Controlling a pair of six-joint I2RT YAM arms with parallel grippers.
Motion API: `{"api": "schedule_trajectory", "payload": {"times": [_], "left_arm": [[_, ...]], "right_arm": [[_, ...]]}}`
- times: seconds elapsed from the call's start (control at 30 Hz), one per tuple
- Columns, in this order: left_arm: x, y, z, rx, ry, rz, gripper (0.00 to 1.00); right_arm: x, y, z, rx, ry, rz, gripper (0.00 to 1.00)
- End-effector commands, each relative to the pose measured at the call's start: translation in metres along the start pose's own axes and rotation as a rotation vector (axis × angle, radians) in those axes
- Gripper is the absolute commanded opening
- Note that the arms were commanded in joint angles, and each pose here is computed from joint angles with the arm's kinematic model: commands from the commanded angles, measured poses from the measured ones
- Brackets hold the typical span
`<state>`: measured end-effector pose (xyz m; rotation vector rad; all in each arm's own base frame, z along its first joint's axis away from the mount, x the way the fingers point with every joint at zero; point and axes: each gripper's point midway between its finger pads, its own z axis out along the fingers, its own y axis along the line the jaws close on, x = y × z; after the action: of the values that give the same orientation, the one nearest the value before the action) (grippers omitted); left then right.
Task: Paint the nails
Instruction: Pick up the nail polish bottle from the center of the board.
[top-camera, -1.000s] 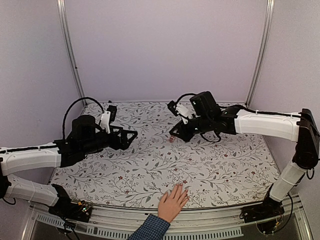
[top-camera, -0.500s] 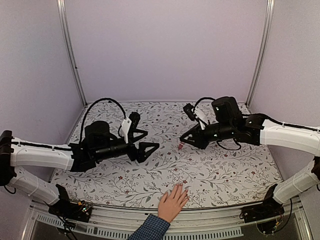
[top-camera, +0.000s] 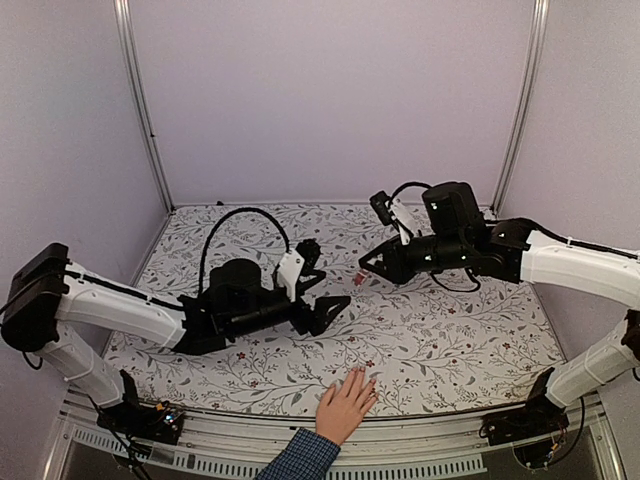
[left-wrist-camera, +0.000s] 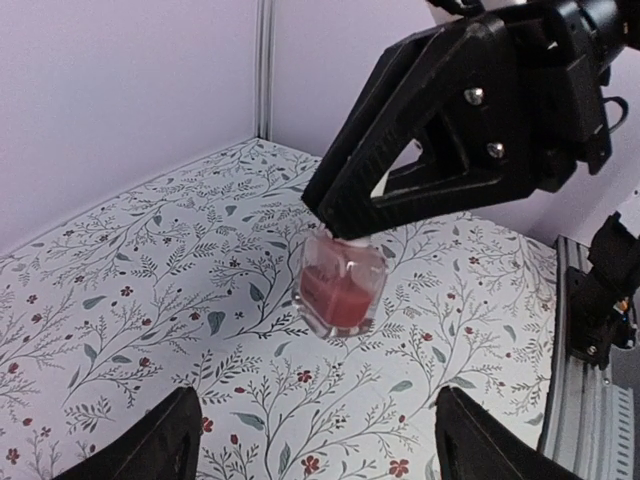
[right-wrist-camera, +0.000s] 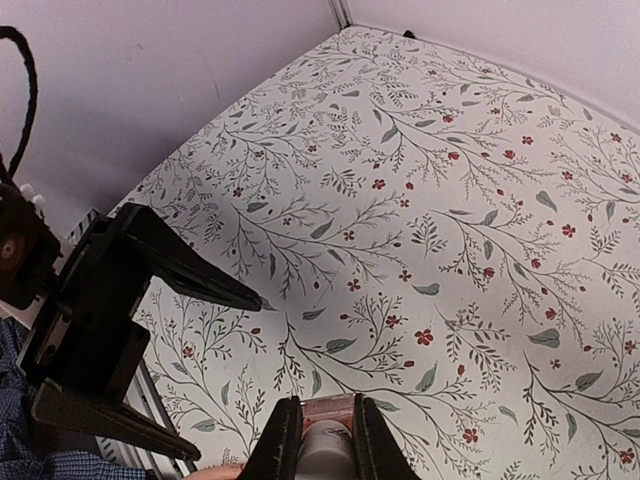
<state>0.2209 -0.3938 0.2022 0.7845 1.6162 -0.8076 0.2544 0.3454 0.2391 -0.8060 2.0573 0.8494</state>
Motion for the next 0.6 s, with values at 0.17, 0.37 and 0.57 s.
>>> {"api": "schedule_trajectory", "payload": {"times": [0.17,0.37,0.57], "left_arm": [[0.002,-0.010,0.044,-0.119,-0.052,0.048,0.80],[0.006,-0.018,0.060,-0.176,-0.043,0.125,0.72],[0.009,-0.012,0.060,-0.220,-0.046,0.125,0.62]], "right_arm": [[-0.001,-0.003,0.012,0.063,-0.004,0.097,0.00],[0.005,-0.001,0.020,0.077,0.027,0.094,0.00],[0.007,0.001,0.025,0.093,0.041,0.084,0.00]]}}
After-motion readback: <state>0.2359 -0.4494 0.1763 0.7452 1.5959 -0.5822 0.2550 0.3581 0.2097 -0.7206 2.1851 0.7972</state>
